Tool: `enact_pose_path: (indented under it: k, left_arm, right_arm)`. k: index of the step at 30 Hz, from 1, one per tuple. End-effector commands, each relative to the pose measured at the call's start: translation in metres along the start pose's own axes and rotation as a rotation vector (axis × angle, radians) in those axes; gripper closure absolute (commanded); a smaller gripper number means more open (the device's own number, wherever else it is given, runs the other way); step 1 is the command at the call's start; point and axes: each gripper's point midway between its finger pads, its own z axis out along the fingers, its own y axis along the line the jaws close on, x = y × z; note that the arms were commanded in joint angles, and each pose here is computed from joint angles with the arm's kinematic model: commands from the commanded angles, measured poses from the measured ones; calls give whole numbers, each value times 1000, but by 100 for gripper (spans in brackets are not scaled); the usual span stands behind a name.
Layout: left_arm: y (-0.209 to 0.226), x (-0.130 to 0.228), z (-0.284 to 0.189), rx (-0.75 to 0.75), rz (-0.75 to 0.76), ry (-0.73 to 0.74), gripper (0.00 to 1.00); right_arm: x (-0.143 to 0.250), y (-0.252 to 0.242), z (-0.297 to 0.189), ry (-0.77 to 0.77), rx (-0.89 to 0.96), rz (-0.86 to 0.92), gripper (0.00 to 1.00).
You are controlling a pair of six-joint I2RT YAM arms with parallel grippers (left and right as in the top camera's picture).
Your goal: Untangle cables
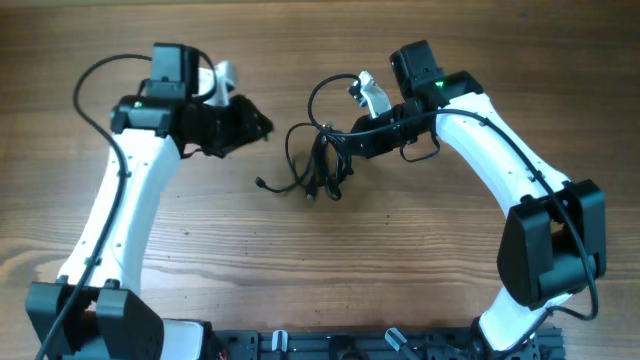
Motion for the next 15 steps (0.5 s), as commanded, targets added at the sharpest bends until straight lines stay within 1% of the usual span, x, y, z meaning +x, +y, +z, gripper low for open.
enact_pose_path:
  k: [1, 4, 6, 7, 8, 9, 12, 15]
  left_arm:
    - [-18, 39, 29, 57, 3, 131, 69]
    - [-18, 60, 60, 57, -66, 176, 70]
    - [-18, 66, 80, 78, -111, 161, 69]
    - [-19, 67, 90, 98, -131, 144, 68]
    - [-20, 68, 99, 119, -142, 125, 64]
    - [-19, 69, 105, 127, -163, 107, 62]
    - [-11, 72, 121, 120, -235, 53, 55]
    - [-13, 73, 127, 126, -239, 23, 56]
  right_arm:
    - [-6, 9, -8, -30, -16, -20, 96]
    - [-8, 9, -8, -35, -16, -23, 96]
    - [-7, 9, -8, -34, -16, -22, 96]
    - [-7, 9, -8, -33, -16, -21, 96]
    - [-7, 9, -8, -32, -16, -20, 96]
    - [-7, 9, -8, -32, -16, -20, 96]
    - [-7, 9, -8, -32, -16, -21, 96]
    - [-7, 9, -8, -33, -16, -21, 96]
